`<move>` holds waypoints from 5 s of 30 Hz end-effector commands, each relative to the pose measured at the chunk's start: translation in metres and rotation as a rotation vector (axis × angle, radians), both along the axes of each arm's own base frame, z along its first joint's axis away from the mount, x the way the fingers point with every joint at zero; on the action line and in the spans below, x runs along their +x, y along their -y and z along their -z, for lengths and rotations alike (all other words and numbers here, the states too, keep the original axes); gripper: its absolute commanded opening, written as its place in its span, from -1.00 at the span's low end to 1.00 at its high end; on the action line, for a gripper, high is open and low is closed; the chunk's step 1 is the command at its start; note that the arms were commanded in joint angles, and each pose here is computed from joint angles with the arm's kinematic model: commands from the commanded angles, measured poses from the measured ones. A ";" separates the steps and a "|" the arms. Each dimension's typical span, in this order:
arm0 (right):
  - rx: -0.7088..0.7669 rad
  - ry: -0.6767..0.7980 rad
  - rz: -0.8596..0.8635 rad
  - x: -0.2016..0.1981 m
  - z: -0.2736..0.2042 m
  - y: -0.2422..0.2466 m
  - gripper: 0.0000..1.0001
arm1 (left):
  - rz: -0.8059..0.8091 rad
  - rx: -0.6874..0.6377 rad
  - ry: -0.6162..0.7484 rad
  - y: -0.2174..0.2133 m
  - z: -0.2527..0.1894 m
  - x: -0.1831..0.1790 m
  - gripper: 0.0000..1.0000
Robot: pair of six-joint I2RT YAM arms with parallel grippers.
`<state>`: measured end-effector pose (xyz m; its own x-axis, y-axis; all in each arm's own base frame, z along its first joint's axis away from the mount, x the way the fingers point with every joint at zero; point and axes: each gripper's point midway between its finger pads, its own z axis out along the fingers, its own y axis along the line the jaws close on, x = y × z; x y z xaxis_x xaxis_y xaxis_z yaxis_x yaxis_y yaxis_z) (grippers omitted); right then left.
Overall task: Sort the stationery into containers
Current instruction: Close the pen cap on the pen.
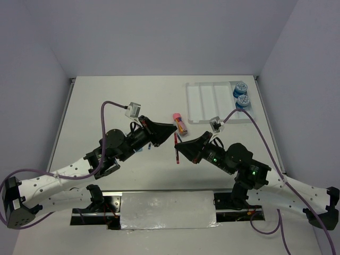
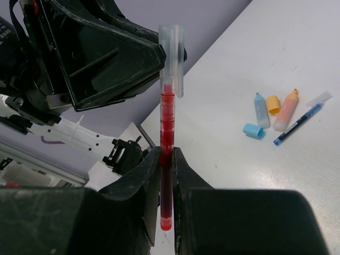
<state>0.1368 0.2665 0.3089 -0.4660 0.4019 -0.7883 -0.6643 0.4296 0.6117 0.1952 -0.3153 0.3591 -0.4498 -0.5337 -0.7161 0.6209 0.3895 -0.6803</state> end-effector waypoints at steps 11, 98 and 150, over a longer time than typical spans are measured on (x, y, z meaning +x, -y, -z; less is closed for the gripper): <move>0.119 0.098 0.096 0.014 -0.057 0.009 -1.00 | 0.022 -0.059 0.040 -0.001 -0.012 -0.006 -0.78; -0.052 0.356 0.010 0.012 -0.085 -0.015 -0.78 | 0.136 0.042 0.343 -0.011 -0.052 -0.040 -1.00; -0.015 0.487 -0.265 -0.020 -0.102 -0.064 -1.00 | 0.181 0.110 0.592 -0.032 -0.092 -0.068 0.32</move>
<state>0.1128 0.3348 0.3774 -0.1611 0.2293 -0.9599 -0.9564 0.2040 0.2092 0.1304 -0.2939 0.4239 -0.0937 -0.3470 -0.9332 0.9399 0.2784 -0.1979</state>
